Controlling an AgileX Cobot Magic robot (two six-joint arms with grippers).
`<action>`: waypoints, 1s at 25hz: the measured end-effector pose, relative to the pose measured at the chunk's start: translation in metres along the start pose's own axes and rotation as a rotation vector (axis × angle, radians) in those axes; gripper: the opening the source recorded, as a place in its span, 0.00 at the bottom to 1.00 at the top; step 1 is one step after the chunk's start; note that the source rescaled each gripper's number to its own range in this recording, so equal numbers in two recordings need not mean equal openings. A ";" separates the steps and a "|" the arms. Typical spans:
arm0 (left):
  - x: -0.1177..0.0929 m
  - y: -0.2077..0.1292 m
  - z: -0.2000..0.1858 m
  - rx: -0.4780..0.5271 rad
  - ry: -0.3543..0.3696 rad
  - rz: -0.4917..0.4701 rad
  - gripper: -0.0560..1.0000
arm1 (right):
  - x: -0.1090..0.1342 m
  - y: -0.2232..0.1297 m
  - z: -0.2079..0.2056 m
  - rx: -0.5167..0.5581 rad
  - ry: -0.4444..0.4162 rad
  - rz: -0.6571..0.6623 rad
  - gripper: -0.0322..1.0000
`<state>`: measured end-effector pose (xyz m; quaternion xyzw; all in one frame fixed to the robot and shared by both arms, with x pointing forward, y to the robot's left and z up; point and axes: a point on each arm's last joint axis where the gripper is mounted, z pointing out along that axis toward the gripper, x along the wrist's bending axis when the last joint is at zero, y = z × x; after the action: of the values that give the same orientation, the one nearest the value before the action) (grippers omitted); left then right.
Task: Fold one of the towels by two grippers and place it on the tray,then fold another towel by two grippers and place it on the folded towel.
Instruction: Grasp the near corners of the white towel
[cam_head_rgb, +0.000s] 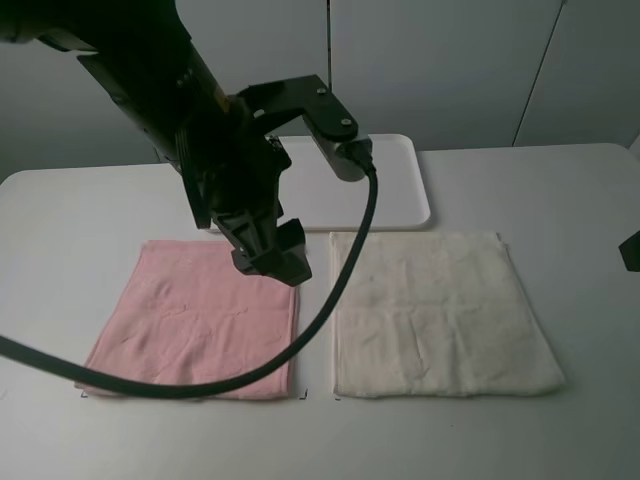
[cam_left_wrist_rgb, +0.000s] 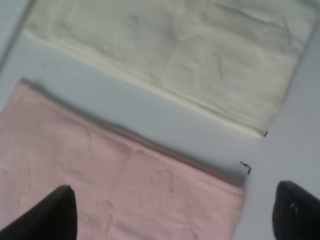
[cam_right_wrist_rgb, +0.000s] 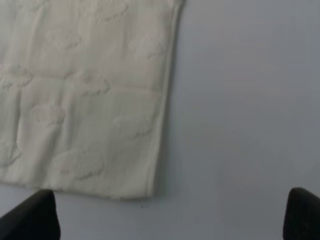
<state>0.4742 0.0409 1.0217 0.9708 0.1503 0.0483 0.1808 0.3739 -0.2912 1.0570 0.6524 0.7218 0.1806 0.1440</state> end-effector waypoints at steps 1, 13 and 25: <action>-0.006 0.008 0.007 0.018 -0.004 0.044 1.00 | 0.000 0.000 -0.002 0.003 0.001 0.000 0.97; -0.063 0.030 0.115 0.302 -0.129 0.298 1.00 | 0.002 0.000 -0.006 0.031 0.015 -0.031 0.97; -0.069 0.021 0.152 0.354 -0.146 0.313 1.00 | 0.000 0.005 0.018 0.203 0.060 -0.252 0.97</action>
<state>0.4371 -0.0502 0.8854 0.9997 -0.0092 -0.0217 0.0087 0.3863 -0.2896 1.0427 0.5621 0.8165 0.1066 0.0776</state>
